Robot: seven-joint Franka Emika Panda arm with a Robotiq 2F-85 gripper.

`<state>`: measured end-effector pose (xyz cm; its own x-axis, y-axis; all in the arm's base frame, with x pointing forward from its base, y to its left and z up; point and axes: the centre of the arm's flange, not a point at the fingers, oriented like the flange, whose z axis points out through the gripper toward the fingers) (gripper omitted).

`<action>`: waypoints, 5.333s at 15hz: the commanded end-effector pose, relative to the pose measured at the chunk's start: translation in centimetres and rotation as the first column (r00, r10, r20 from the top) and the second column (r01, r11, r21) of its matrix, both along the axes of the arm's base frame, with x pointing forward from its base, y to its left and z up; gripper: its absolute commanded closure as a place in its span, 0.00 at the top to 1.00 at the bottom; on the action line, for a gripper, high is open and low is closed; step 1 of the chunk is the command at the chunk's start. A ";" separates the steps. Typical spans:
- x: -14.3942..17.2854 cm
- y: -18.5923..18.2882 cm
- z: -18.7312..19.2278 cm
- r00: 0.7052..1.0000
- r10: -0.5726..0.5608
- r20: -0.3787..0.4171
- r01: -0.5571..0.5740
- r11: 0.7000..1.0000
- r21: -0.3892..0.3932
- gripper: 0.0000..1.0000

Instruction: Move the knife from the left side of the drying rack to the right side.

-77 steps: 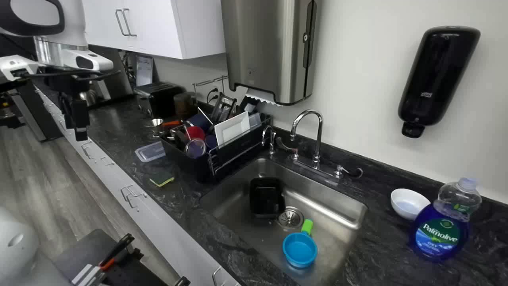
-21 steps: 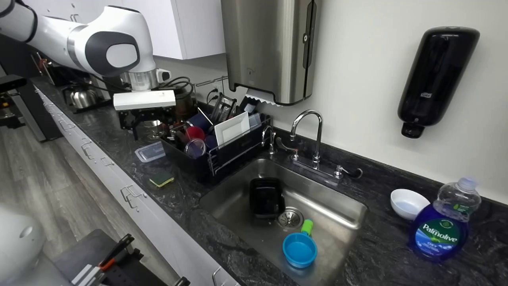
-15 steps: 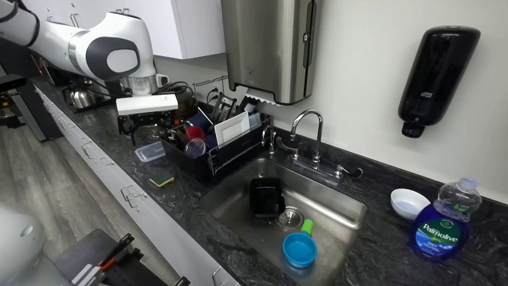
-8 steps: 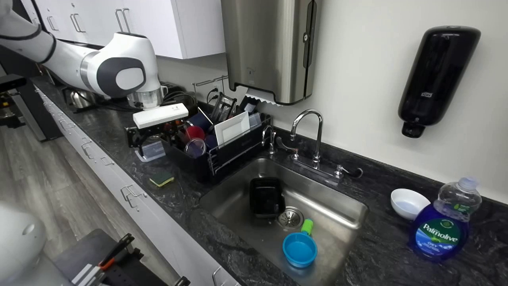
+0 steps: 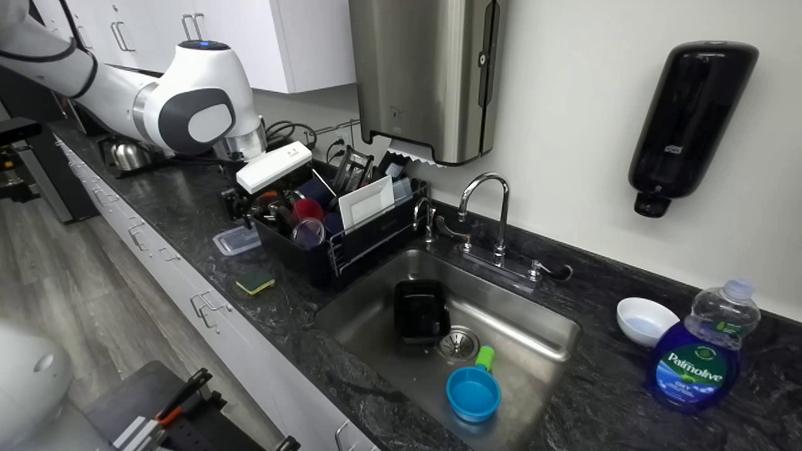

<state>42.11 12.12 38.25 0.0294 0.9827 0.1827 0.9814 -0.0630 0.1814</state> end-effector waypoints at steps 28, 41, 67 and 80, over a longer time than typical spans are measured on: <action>-1.2 -3.3 0.4 0.978 0.154 0.141 -0.176 0.972 0.157 1.00; -1.1 -2.0 -1.1 0.875 0.330 0.355 -0.425 0.874 0.237 1.00; 1.8 -2.6 -6.4 0.881 0.332 0.336 -0.422 0.873 0.244 1.00; 2.2 -2.7 -6.5 0.880 0.330 0.343 -0.421 0.876 0.236 1.00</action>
